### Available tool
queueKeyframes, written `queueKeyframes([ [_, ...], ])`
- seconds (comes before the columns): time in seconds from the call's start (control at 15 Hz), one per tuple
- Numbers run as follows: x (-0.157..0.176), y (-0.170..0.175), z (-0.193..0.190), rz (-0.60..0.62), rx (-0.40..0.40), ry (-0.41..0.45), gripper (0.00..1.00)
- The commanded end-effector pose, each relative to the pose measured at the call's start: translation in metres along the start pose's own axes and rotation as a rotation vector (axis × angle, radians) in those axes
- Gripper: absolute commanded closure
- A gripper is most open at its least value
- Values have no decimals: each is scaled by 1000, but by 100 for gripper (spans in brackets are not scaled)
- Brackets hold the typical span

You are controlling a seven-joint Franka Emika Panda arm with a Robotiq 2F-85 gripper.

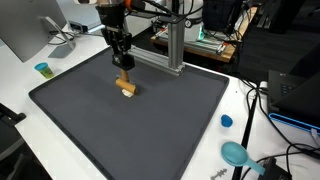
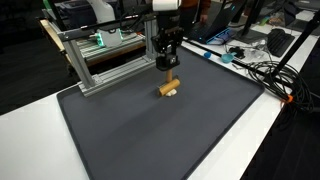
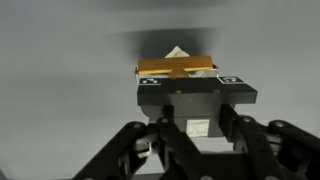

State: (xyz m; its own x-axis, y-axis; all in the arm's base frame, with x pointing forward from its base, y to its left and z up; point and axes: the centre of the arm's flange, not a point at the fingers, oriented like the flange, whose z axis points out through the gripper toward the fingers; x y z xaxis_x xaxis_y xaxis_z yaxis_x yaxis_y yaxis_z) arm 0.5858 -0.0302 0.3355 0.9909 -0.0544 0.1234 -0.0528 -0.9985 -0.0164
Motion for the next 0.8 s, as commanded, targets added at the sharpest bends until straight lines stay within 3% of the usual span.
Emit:
queueKeyframes([
  [0.0,10,-1,5,-12,-10,-79,78],
  [0.73,11,1,21,-5,-3,-151,78],
])
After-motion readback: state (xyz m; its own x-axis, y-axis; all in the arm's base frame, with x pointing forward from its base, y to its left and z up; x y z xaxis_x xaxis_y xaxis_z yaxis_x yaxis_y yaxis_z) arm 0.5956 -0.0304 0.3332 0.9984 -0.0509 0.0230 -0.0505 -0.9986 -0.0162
